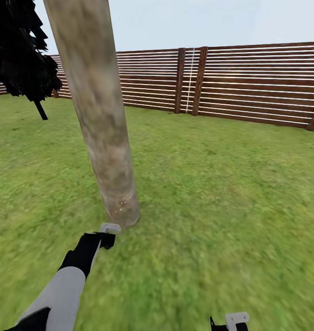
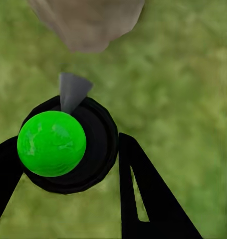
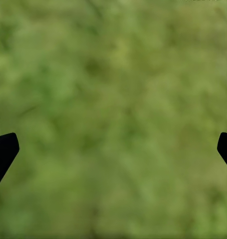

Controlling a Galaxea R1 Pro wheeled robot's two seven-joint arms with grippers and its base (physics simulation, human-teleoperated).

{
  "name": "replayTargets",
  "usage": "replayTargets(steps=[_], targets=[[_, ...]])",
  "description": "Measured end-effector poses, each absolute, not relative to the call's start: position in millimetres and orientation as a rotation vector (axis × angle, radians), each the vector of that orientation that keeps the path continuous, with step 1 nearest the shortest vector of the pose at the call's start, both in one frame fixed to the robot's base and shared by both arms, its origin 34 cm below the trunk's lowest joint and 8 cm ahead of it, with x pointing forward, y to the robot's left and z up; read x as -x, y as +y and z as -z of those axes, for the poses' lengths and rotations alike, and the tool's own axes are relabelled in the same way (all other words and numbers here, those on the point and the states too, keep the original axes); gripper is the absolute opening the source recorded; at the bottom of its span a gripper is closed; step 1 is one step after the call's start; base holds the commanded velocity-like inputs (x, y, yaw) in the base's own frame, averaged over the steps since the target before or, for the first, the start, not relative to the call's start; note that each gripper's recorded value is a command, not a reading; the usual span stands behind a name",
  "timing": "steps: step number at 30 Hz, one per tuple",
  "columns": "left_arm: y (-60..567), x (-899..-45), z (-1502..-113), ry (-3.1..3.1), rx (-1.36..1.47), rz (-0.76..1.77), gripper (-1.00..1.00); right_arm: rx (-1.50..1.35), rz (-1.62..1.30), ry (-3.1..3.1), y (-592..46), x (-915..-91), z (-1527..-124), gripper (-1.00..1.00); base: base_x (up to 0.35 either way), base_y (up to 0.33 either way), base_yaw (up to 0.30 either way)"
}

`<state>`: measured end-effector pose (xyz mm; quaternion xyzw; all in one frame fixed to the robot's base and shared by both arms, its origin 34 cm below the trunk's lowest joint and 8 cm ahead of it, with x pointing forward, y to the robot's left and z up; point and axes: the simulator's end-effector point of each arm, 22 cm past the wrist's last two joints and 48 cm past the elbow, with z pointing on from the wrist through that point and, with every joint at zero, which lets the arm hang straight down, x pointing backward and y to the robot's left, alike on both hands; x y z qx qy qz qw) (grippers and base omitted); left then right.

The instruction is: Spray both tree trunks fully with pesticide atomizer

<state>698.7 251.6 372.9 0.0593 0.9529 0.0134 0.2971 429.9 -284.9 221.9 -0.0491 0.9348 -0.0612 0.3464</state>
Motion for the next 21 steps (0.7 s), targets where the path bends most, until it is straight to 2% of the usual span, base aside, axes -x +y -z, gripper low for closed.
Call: replayTargets(steps=[3, 5, 7, 8, 10, 12, 13, 15, 17, 21], targets=[[256.9, -722.1, -394.3, 2.496, -0.148, -0.044, -1.0, 0.127, 0.16, 2.426, -285.1, -429.9, -221.8, 1.0, 0.0, 0.0, 0.0], [296.5, -727.8, -404.6, 2.474, -0.126, -0.119, -1.0, 0.128, 0.16, 2.426, -285.0, -430.0, -221.8, 1.0, 0.0, 0.0, 0.0], [310.0, -727.8, -406.9, 2.469, -0.118, -0.141, -1.0, 0.127, 0.161, 2.426, -285.2, -429.9, -221.8, 1.0, 0.0, 0.0, 0.0], [307.5, -728.7, -407.7, 2.467, -0.119, -0.137, -1.0, 0.128, 0.161, 2.426, -285.2, -429.9, -221.8, 1.0, 0.0, 0.0, 0.0], [254.2, -735.6, -412.1, 2.454, -0.137, -0.044, -1.0, 0.127, 0.161, 2.426, -285.4, -429.8, -221.8, 1.0, 0.0, 0.0, 0.0], [232.3, -743.1, -420.7, 2.437, -0.159, -0.016, -1.0, 0.127, 0.161, 2.426, -285.3, -429.9, -221.9, 1.0, 0.0, 0.0, 0.0], [230.5, -751.0, -429.5, 2.43, -0.163, -0.016, -1.0, 0.127, 0.161, 2.425, -285.4, -429.9, -221.9, 1.0, 0.0, 0.0, 0.0], [299.7, -757.0, -443.4, 2.443, -0.123, -0.138, -1.0, 0.128, 0.161, 2.426, -285.2, -430.0, -221.8, 1.0, 0.0, 0.0, 0.0], [310.3, -755.4, -444.5, 2.447, -0.122, -0.114, -1.0, 0.128, 0.161, 2.426, -285.1, -429.9, -221.8, 1.0, 0.0, 0.0, 0.0], [265.9, -758.8, -446.6, 2.441, -0.15, -0.008, -1.0, 0.132, 0.158, 2.427, -284.3, -429.4, -221.5, 1.0, 0.0, 0.0, 0.0]])
